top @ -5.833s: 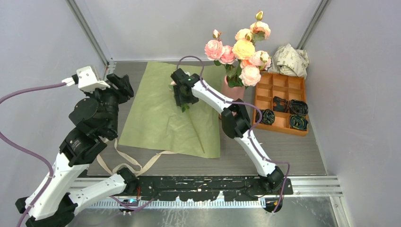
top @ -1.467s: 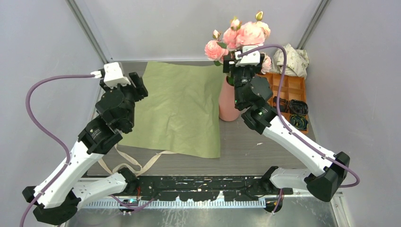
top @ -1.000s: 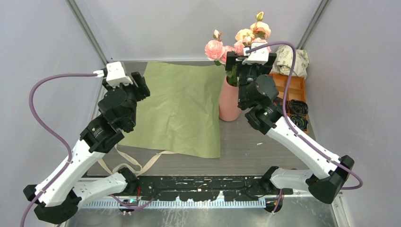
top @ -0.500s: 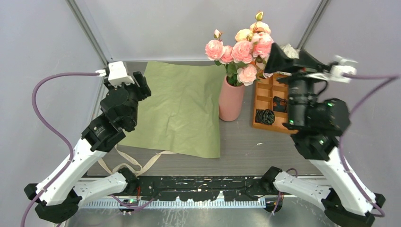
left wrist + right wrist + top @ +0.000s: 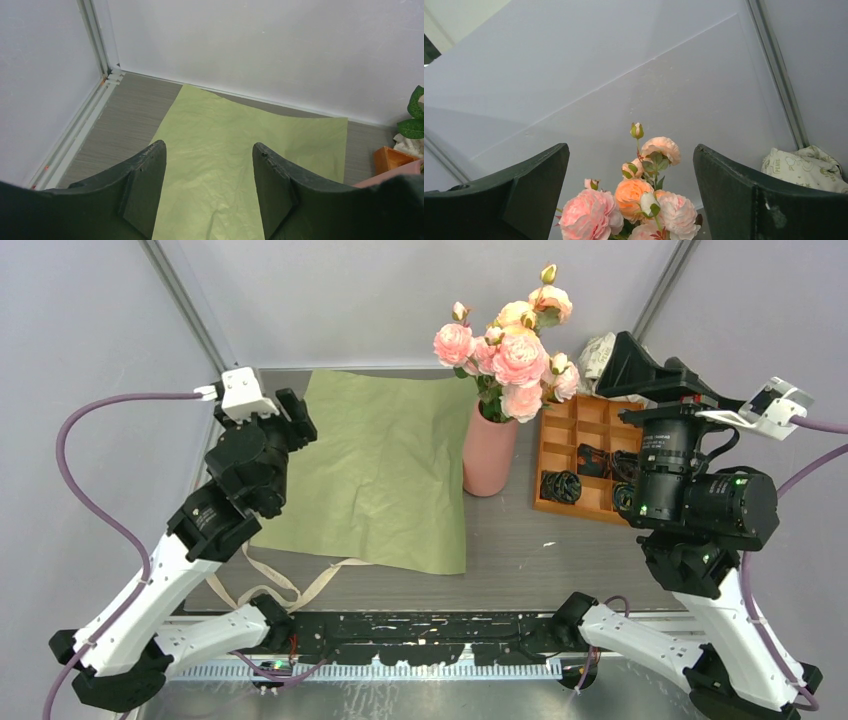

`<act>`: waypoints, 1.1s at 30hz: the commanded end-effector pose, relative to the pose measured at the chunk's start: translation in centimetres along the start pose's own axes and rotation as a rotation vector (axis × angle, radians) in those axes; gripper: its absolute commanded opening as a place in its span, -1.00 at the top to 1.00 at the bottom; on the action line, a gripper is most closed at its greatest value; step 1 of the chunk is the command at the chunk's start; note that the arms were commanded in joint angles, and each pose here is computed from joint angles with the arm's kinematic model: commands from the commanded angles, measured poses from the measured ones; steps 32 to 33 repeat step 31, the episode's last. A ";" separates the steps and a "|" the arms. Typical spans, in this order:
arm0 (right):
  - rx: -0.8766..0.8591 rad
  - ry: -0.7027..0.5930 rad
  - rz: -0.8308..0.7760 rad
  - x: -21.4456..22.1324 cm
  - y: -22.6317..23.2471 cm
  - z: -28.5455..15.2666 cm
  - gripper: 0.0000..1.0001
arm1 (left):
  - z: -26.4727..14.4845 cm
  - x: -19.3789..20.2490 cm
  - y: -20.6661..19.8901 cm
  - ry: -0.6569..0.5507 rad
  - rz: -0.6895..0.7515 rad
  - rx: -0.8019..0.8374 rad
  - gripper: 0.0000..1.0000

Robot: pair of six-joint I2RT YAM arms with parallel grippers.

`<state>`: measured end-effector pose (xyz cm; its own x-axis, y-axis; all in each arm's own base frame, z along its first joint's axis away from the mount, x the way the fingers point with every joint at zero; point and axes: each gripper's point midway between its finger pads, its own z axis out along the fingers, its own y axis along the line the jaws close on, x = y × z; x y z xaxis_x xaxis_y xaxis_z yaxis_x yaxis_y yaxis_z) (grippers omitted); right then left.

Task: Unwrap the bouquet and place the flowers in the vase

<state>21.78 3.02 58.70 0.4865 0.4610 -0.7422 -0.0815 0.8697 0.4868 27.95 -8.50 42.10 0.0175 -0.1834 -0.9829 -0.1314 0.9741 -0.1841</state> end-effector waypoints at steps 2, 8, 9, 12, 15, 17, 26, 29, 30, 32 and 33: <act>0.099 -0.044 0.087 -1.5 -1.9 -0.4 -0.99 | -1.2 -2.6 1.4 -0.058 -0.096 -0.019 -0.28; 0.129 -0.072 0.131 -2.5 -3.3 -1.3 -0.99 | -1.7 -3.0 2.1 -0.072 -0.129 -0.023 -0.29; 0.130 -0.075 0.134 -2.6 -3.4 -1.4 -0.99 | -1.8 -3.1 2.2 -0.074 -0.135 -0.022 -0.29; 0.133 -0.084 0.146 -2.9 -3.8 -1.7 -0.99 | -1.8 -3.1 2.2 -0.072 -0.140 -0.019 -0.29; 0.140 -0.088 0.153 -3.2 -4.2 -1.9 -0.99 | -1.9 -3.1 2.1 -0.070 -0.143 -0.016 -0.29; 0.141 -0.090 0.154 -3.2 -4.3 -2.0 -0.99 | -1.9 -3.0 2.1 -0.069 -0.142 -0.016 -0.29; 0.233 -0.048 0.078 -3.0 -5.0 -1.4 -0.99 | -1.9 -3.1 2.2 -0.070 -0.147 -0.014 -0.29; 0.231 -0.049 0.065 -2.7 -4.9 -1.3 -0.99 | -2.0 -3.0 2.2 -0.069 -0.147 -0.013 -0.29; 0.224 -0.056 0.078 -2.8 -4.9 -1.4 -0.99 | -2.0 -3.0 2.2 -0.068 -0.146 -0.015 -0.29; 0.223 -0.061 0.085 -2.8 -5.0 -1.6 -0.99 | -2.0 -3.1 2.3 -0.069 -0.149 -0.014 -0.29; 0.223 -0.061 0.085 -2.8 -5.0 -1.6 -0.99 | -2.0 -3.1 2.3 -0.069 -0.149 -0.014 -0.29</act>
